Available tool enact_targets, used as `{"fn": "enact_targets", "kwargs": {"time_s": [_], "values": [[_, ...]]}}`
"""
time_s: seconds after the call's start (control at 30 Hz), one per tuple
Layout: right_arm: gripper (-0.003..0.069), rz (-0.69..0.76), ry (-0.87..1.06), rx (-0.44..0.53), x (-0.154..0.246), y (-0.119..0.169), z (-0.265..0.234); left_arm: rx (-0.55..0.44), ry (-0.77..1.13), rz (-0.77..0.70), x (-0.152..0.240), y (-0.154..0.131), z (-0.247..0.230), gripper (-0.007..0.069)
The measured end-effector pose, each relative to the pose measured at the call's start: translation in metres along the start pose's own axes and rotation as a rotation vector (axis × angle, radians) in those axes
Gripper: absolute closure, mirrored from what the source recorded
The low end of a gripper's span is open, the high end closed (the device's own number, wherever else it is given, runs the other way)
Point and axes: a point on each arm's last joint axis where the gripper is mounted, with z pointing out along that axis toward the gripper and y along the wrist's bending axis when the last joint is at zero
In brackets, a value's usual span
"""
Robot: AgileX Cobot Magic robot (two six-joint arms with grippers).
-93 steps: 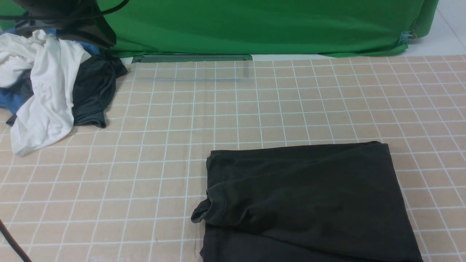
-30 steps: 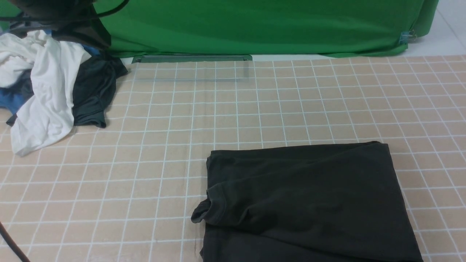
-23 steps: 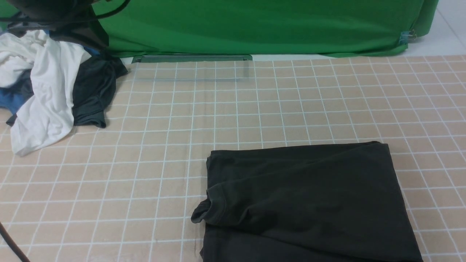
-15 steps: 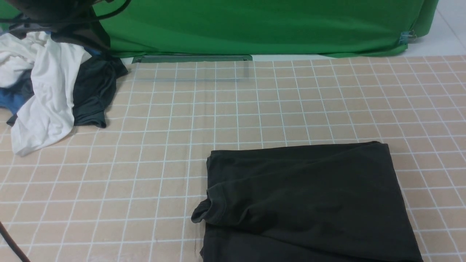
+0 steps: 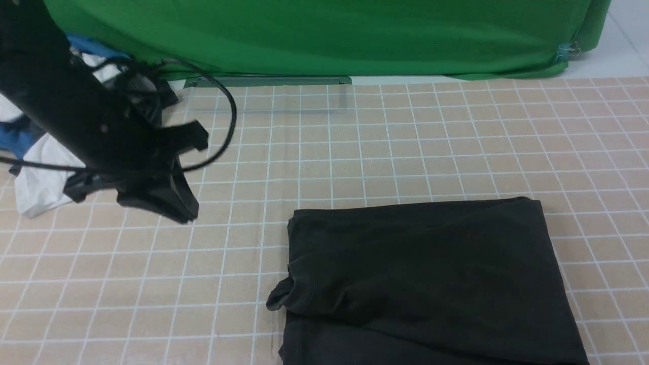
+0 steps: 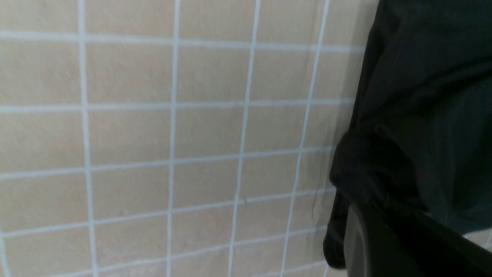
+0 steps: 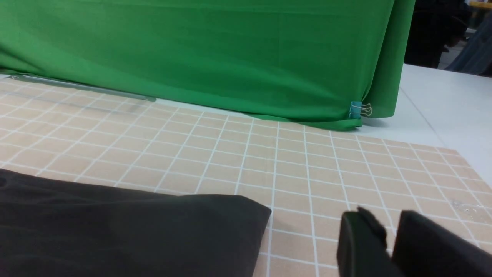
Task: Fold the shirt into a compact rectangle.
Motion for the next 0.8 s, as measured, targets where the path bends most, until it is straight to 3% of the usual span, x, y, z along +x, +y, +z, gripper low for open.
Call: {"fn": "enact_targets", "kwargs": {"time_s": [0.2,0.37,0.53,0.8], "values": [[0.0466,0.0,0.0,0.0,0.0,0.0,0.0,0.014,-0.018,0.038,0.02,-0.028,0.023,0.0609],[0.045,0.0,0.0,0.0,0.0,0.0,0.0,0.091,-0.119,0.072,0.02,-0.064,0.038,0.0609],[0.0436,0.0,0.0,0.0,0.0,0.0,0.0,0.086,-0.025,0.148,0.032,-0.091,0.074,0.0609],[0.0424,0.0,0.0,0.0,0.0,0.0,0.0,0.015,0.095,0.136,0.036,-0.091,0.112,0.0609]]}}
